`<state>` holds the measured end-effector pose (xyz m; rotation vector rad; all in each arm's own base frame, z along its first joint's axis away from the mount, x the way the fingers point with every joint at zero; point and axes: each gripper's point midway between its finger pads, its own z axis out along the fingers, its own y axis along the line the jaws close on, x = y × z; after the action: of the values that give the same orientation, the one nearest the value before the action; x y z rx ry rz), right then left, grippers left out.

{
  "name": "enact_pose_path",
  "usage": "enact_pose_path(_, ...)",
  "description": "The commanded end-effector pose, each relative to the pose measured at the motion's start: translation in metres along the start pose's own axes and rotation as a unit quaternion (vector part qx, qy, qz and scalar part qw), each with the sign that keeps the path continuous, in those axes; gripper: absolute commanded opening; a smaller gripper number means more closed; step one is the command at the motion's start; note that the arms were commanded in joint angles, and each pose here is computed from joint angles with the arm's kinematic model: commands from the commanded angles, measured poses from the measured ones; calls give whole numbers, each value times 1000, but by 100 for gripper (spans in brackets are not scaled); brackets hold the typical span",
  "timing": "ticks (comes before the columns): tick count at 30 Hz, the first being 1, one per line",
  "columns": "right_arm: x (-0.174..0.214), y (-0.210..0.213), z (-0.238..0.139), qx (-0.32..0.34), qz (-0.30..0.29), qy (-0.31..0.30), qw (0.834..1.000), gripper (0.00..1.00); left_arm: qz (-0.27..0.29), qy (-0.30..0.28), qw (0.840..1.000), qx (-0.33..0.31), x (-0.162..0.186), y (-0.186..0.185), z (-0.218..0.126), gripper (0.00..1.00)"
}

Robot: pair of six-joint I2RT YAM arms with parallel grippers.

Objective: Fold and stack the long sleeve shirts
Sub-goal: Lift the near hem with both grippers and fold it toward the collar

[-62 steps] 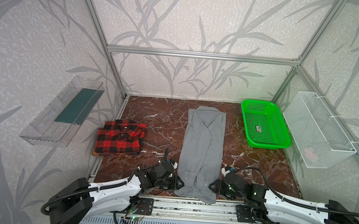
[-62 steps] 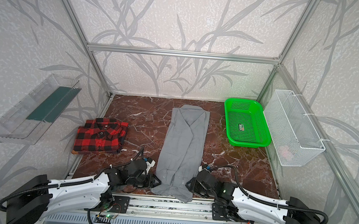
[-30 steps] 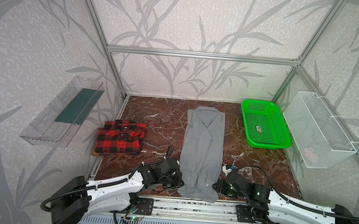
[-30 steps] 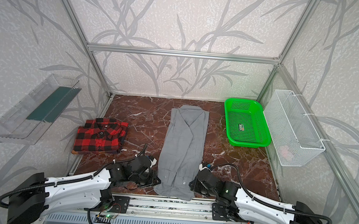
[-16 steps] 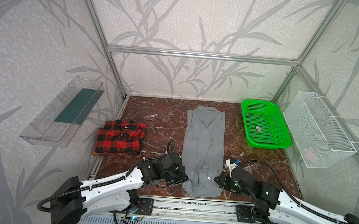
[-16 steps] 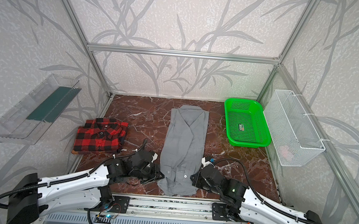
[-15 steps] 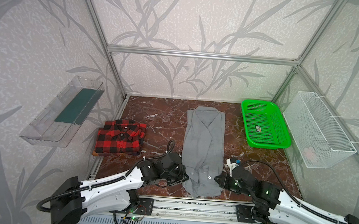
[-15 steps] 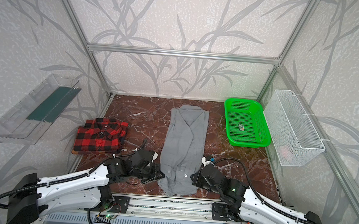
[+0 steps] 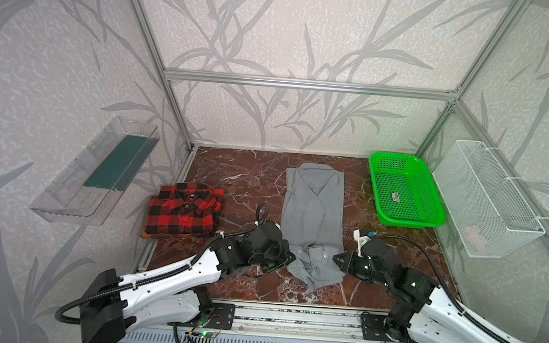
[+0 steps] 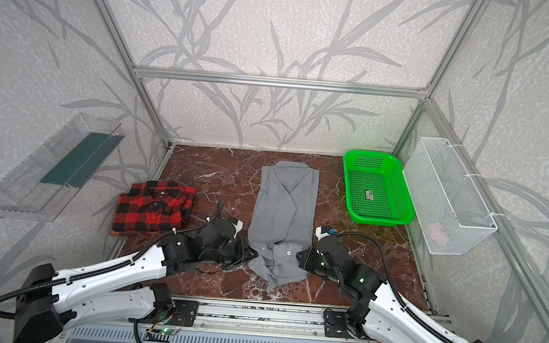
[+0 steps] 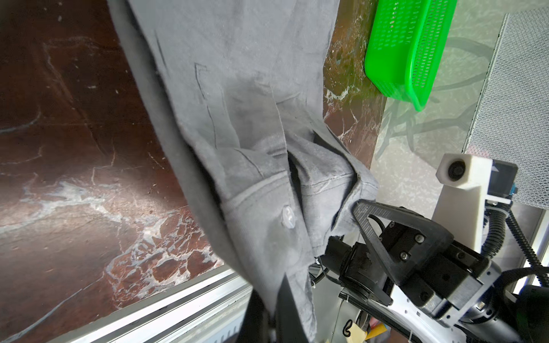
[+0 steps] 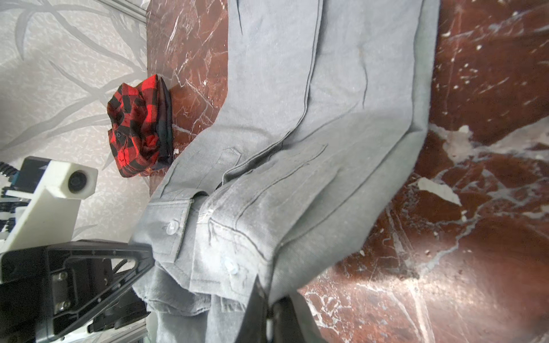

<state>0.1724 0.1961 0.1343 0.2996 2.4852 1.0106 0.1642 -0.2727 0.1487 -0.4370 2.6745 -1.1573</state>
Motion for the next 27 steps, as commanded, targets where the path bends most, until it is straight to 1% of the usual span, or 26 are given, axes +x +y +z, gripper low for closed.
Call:
enact_pose_path(1,-12,14,-3,-22,-6,-5,1000,0,-9,-27,1000,-4,-18,-6,-1,0)
enact_pose_path(7,-30,18,2,-23,1,-7,1000,0,-36,-36,999,-13,-41,0,6,0)
enact_pose_path(17,-52,11,17,-21,19,3,1000,0,-48,-41,997,-33,-72,4,19,0)
enact_pose_path(21,-62,8,21,-24,28,1,999,0,-42,-32,998,-41,-78,1,26,0)
enact_pose_path(27,-73,4,33,-27,40,12,999,0,-54,-19,997,-46,-86,5,39,0)
